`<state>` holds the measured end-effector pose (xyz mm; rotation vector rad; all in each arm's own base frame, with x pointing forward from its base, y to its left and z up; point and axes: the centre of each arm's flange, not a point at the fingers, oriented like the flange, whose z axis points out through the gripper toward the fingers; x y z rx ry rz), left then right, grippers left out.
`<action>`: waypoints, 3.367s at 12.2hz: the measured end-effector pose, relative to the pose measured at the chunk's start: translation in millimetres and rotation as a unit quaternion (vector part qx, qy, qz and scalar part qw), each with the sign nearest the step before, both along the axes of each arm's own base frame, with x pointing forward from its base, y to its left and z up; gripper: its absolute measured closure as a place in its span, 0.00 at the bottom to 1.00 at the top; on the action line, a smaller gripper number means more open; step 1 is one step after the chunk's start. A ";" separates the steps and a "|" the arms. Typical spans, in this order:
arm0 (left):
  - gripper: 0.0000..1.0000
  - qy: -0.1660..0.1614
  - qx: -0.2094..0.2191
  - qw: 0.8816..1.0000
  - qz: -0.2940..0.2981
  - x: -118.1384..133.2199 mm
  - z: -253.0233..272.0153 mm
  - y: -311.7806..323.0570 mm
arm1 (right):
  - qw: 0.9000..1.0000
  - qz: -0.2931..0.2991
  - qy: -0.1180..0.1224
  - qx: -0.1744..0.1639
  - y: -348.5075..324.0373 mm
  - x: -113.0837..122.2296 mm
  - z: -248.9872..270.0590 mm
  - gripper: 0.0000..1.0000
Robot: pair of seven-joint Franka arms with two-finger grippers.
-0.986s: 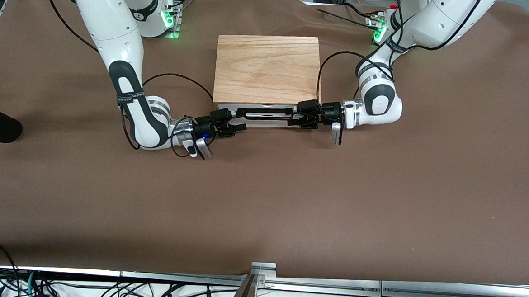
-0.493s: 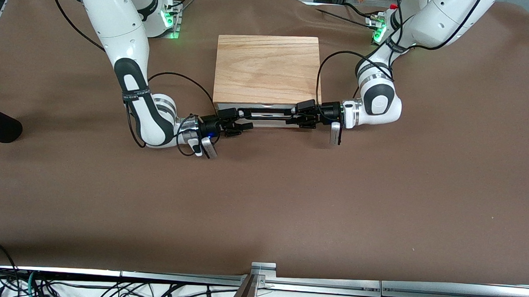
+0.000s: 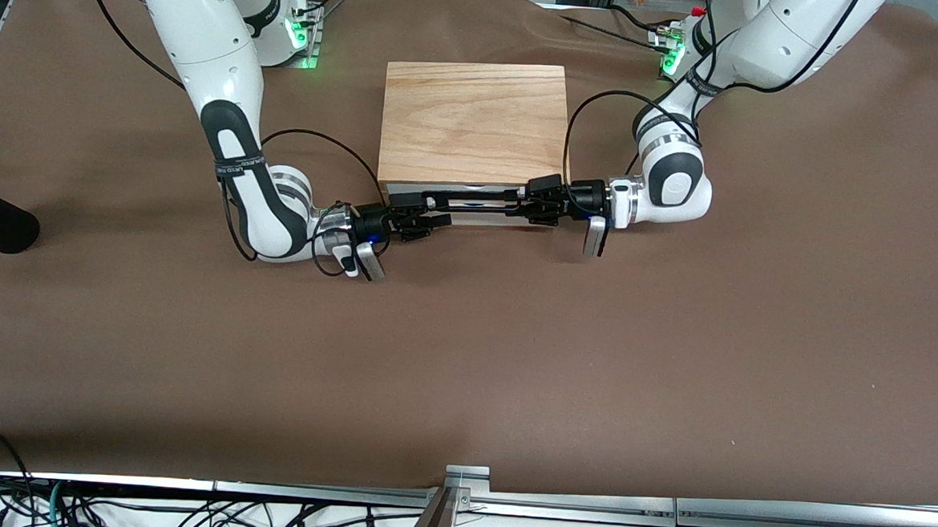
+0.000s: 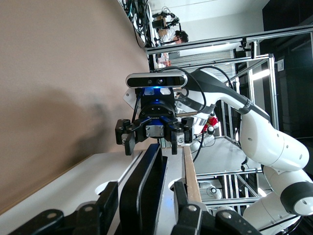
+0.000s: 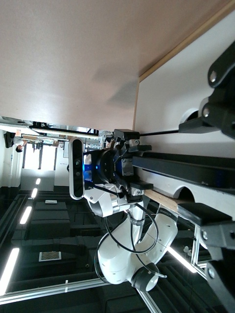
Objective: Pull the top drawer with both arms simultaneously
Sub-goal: 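Close both grippers on the black drawer handle ends, then pull the drawer handle outward from the cabinet with both grippers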
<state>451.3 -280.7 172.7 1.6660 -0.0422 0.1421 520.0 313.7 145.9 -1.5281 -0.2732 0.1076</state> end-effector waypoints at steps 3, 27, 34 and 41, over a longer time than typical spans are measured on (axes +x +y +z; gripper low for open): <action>0.56 0.004 -0.006 1.000 0.001 -0.6 -1.4 2.5 | 1.000 0.000 0.000 0.000 -1.8 -4.4 7.2 0.35; 0.82 0.035 -0.012 0.999 0.005 -1.2 -13.2 4.1 | 1.000 -0.004 0.007 -0.012 -4.5 -7.7 4.0 0.82; 0.82 0.060 -0.018 0.998 0.001 7.5 -14.8 6.9 | 1.000 0.001 0.008 -0.022 -1.9 3.6 7.4 0.82; 0.82 0.085 -0.002 0.996 -0.025 43.0 -10.6 10.0 | 0.999 -0.005 0.010 -0.031 -0.4 28.4 10.0 0.82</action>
